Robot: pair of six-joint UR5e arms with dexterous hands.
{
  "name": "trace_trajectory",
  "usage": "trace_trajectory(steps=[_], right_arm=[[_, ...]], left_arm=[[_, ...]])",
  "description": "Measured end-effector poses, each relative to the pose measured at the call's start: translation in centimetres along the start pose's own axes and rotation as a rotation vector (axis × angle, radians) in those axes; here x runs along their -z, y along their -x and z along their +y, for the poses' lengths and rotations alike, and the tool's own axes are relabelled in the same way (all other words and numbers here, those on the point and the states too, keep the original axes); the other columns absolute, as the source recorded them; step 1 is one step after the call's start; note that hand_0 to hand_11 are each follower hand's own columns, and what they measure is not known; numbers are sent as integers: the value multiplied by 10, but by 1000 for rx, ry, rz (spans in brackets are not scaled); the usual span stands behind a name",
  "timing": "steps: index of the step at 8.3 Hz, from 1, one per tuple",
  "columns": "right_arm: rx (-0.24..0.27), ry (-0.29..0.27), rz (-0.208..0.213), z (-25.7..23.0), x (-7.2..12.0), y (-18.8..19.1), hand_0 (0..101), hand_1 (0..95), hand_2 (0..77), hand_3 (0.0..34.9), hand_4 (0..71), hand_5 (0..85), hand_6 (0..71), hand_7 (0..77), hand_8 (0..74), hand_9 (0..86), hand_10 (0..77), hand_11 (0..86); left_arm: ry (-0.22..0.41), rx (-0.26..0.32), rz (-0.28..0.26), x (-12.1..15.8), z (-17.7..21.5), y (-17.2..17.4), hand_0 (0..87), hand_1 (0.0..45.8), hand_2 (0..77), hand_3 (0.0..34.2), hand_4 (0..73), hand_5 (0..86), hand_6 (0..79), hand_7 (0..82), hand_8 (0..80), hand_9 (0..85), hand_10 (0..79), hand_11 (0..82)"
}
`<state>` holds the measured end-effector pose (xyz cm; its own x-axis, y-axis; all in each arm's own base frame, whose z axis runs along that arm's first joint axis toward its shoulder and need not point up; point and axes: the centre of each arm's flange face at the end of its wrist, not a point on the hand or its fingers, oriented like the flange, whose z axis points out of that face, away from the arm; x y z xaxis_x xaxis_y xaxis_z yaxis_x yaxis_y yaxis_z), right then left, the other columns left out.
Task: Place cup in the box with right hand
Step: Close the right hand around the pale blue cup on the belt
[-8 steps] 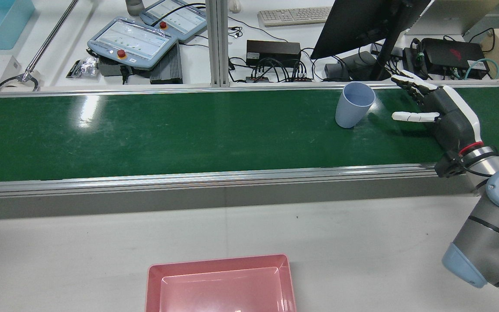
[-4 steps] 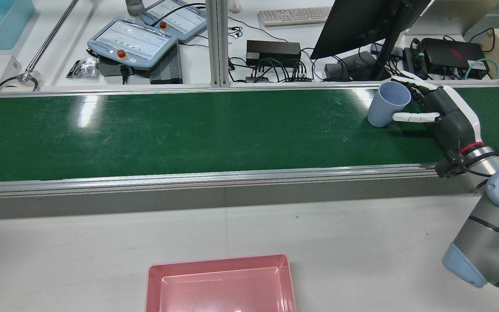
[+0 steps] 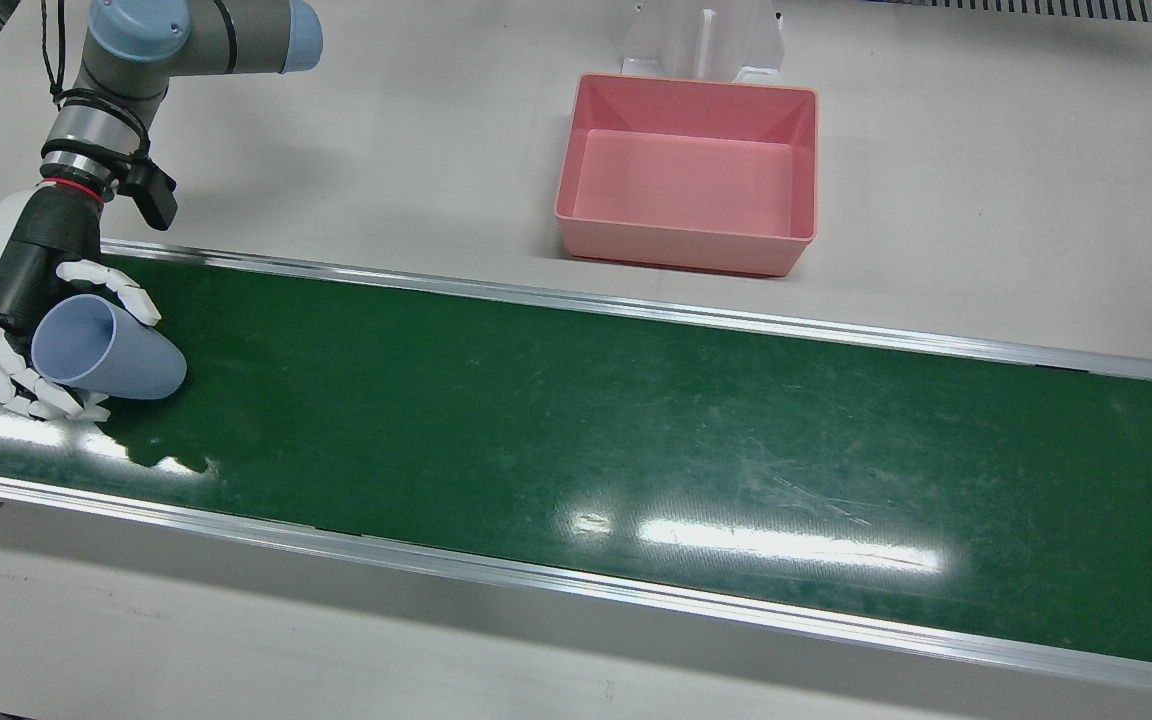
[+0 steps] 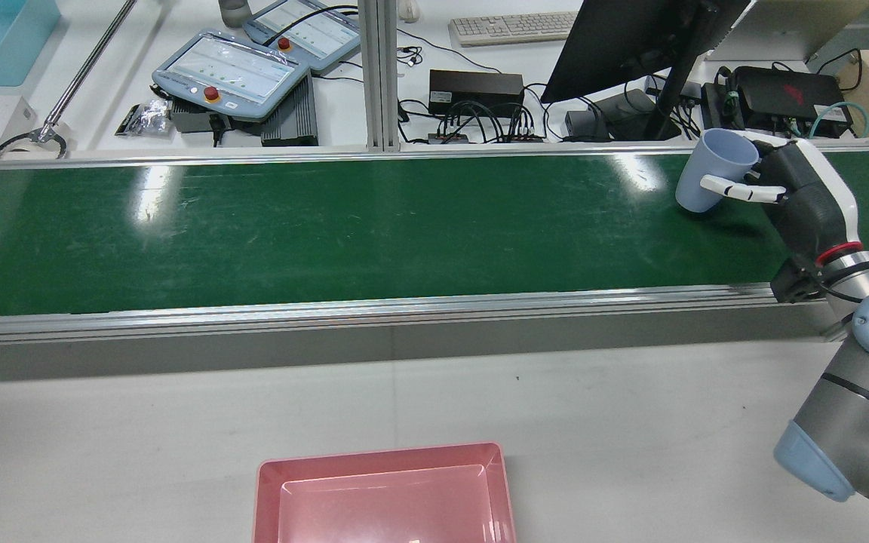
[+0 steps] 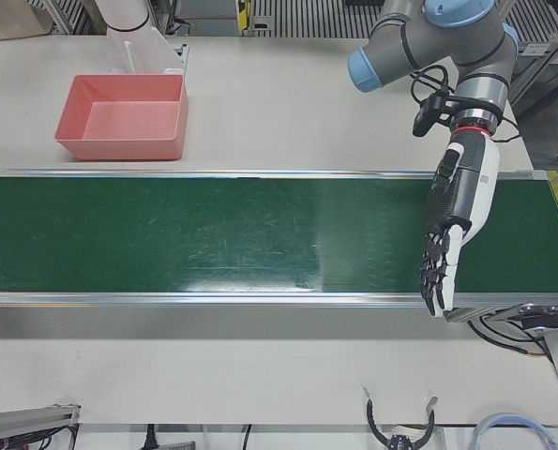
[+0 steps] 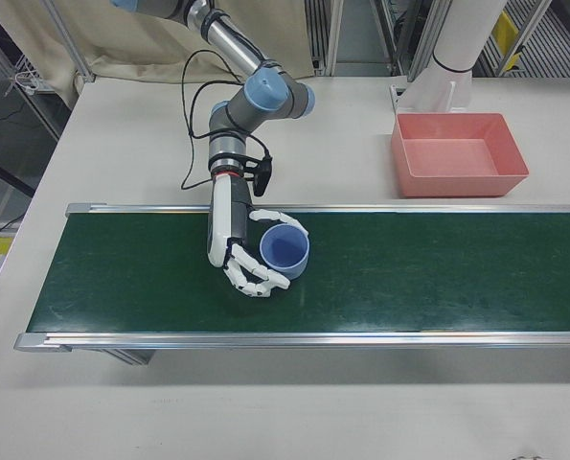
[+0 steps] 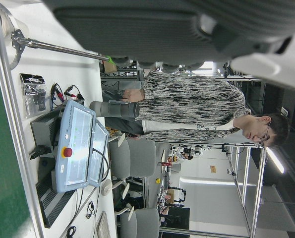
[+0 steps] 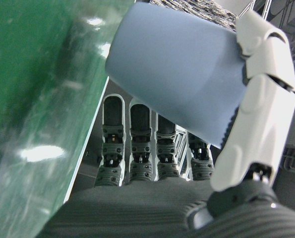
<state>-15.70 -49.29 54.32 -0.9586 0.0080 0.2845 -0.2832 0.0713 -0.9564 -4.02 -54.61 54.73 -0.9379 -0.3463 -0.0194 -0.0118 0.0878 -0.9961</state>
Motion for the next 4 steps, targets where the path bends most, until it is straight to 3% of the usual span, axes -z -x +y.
trace_trajectory(steps=[1,2,3,4], right_arm=[[6,-14,-11,3,3,7,502,185,235,0,202,136,327,518,387,507,322,365],[10,-22,-18,6,5,11,489,153,235,0,213,180,393,584,475,600,415,453],[6,-18,-24,11,6,15,479,153,235,0,229,180,453,704,704,709,605,654],[-5,-1,-31,22,9,22,479,153,235,0,229,180,453,704,704,709,605,654]], left_arm=[[0,0,0,0,0,0,0,5,11,0,11,5,0,5,0,0,0,0],[0,1,0,0,0,0,0,5,11,0,11,5,0,5,0,0,0,0],[-1,0,0,0,0,0,0,5,11,0,11,5,5,5,0,0,0,0],[-1,0,0,0,0,0,0,5,11,0,11,5,0,5,0,0,0,0]])
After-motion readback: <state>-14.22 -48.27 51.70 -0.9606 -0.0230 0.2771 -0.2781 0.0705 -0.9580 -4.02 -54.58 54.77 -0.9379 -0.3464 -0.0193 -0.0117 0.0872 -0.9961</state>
